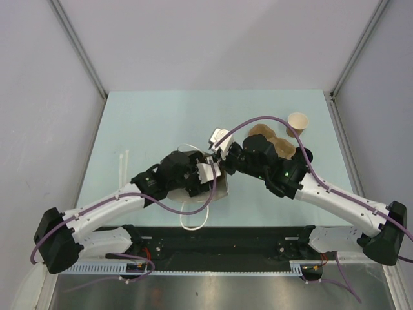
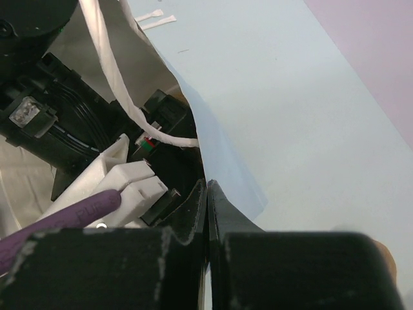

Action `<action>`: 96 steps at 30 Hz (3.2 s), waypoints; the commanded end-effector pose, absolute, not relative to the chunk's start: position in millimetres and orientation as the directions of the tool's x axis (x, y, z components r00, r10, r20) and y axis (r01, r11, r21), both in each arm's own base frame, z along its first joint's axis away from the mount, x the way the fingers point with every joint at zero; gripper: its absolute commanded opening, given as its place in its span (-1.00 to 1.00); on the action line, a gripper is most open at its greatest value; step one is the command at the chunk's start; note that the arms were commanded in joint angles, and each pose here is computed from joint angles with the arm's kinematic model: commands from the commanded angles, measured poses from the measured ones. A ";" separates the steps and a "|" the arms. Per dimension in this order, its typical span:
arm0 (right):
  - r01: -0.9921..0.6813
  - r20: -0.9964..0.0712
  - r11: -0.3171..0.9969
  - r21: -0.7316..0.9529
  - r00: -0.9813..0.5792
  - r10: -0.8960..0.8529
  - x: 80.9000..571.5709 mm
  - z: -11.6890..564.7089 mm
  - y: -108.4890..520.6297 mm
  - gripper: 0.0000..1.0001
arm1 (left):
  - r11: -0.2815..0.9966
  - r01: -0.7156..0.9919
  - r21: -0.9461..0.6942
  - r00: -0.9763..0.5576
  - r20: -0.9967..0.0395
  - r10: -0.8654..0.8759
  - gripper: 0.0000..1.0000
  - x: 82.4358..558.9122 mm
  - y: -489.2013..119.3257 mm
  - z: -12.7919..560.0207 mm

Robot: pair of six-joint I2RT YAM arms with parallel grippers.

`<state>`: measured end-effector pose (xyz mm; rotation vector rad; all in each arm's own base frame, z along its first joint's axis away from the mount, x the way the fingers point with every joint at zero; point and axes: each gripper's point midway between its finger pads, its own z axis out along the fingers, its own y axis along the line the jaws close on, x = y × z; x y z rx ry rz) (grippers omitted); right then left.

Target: Pack the takeout coffee

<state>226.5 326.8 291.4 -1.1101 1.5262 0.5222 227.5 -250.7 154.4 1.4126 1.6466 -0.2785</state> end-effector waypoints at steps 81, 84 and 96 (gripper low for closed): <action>-0.912 -0.936 0.406 0.064 -0.197 -0.293 337.7 259.4 330.3 -1.00 | 0.375 0.925 0.058 -0.255 -0.638 0.727 -0.44 307.2 -245.9 67.4; -0.910 -0.934 0.409 0.066 -0.201 -0.296 338.3 258.5 329.6 -1.00 | 0.383 0.921 0.069 -0.237 -0.681 0.693 -0.13 311.4 -252.6 96.9; -0.907 -0.931 0.416 0.069 -0.208 -0.299 340.4 255.9 329.0 -1.00 | 0.391 0.914 0.105 -0.175 -0.768 0.616 0.99 312.0 -266.6 165.6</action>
